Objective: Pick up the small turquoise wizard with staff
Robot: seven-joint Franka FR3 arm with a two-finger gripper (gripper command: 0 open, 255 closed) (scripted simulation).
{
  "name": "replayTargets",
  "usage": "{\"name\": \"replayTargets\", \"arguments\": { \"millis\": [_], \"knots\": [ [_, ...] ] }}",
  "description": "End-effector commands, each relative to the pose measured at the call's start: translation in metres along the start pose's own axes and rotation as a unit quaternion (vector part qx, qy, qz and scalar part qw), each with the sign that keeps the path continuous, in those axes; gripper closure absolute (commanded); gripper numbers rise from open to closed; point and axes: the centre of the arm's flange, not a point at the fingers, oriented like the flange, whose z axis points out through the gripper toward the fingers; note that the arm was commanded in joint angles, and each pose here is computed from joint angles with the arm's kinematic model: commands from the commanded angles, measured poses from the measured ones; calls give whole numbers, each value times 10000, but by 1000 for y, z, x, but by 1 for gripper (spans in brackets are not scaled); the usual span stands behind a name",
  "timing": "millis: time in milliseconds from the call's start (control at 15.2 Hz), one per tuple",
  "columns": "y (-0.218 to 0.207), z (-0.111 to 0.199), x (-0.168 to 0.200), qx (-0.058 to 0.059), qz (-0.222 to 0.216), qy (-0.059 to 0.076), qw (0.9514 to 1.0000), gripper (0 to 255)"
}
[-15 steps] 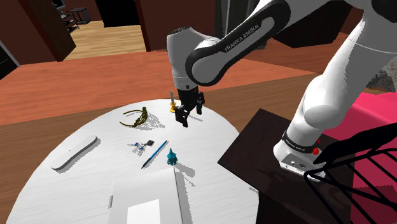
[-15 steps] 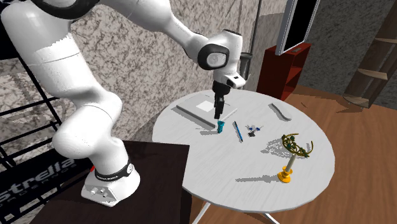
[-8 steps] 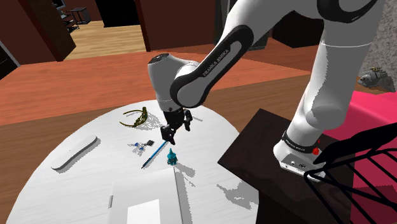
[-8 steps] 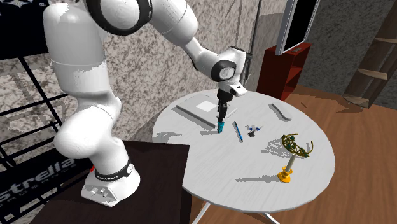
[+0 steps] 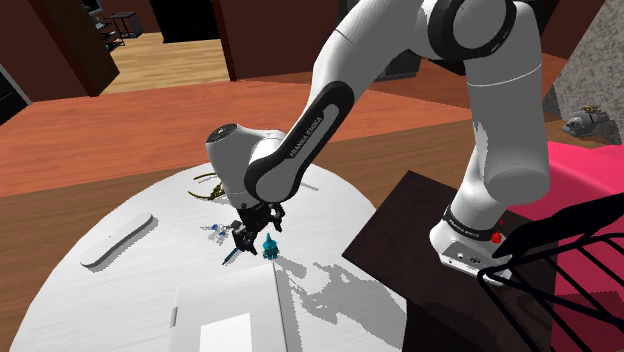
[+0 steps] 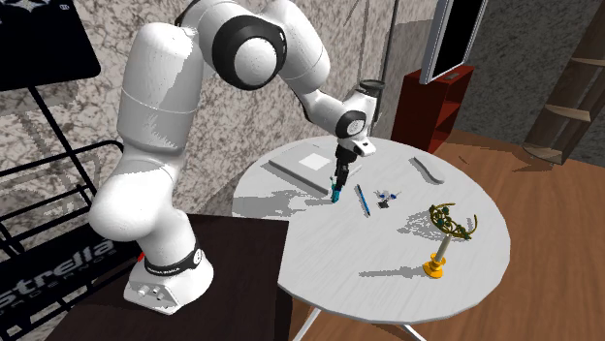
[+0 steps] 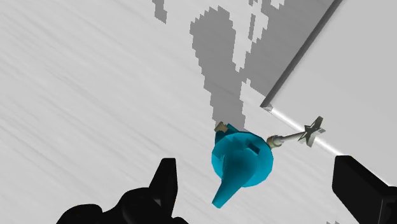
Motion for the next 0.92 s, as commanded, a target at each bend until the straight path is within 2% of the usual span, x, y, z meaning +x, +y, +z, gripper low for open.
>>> {"name": "replayTargets", "arguments": {
  "millis": [0,396,462,858],
  "knots": [
    [-1,11,3,-3,7,-3,10000,0],
    [-2,35,7,-3,7,-3,10000,0],
    [-2,35,7,-3,7,-3,10000,255],
    [-1,35,7,-3,7,-3,10000,255]
  ]
}}
